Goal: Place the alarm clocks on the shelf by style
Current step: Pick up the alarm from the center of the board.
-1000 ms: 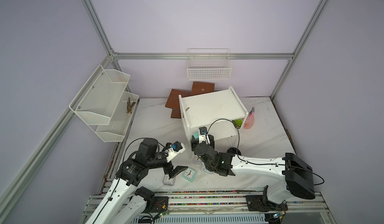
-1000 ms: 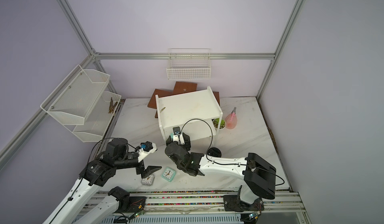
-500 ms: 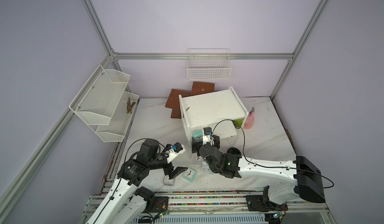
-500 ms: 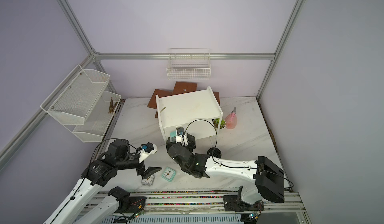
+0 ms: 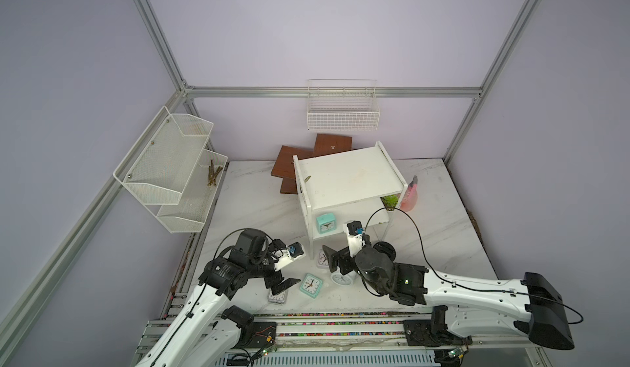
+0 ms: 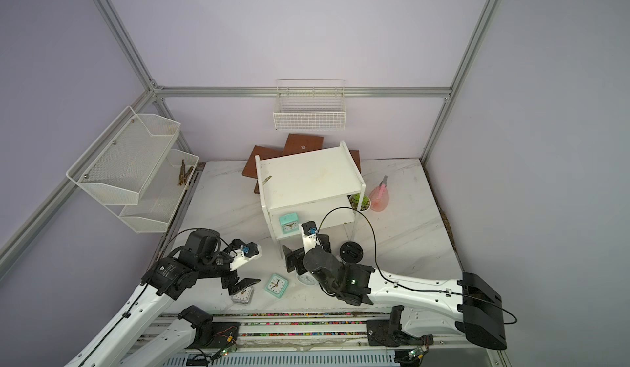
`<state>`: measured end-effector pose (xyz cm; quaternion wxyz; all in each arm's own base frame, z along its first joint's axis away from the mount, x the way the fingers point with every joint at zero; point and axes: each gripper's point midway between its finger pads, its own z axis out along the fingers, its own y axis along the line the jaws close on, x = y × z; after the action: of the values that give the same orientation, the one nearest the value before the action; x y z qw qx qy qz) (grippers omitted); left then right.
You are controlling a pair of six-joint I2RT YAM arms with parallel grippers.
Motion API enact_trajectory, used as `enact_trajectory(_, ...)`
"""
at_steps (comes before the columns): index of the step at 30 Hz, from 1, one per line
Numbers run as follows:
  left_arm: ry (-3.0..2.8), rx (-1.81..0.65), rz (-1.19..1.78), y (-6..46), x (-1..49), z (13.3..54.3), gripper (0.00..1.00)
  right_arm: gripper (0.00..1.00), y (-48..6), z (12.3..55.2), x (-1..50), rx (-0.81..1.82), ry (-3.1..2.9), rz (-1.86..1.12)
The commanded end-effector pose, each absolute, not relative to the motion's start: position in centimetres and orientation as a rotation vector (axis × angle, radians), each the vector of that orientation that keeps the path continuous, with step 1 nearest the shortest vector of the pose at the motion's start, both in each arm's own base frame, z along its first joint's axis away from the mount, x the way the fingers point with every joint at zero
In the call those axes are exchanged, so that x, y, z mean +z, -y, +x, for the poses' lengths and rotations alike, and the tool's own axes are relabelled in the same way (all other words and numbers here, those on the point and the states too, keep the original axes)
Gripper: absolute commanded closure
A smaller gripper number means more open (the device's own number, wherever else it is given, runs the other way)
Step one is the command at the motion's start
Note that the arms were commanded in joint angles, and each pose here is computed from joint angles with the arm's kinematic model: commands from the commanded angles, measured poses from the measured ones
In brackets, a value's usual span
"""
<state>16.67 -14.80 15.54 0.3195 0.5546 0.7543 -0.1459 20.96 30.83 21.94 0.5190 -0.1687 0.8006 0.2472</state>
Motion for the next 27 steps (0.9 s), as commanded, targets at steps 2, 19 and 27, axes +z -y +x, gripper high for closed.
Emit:
enact_trajectory(2,-2.024,-0.146,1.681,11.9,12.7,16.9,0.00,0.02,-31.2,18.5,21.9,0.728,-1.909,-0.529)
enact_trajectory(19,-2.001,-0.127,2.058,9.9,7.1,14.1,0.00,0.00,-33.0,16.5,19.2,0.849,-1.937,-0.631)
enact_trajectory(27,-2.018,-0.175,2.131,9.9,5.8,13.2,0.00,0.00,-33.1,16.4,19.0,0.857,-1.934,-0.632)
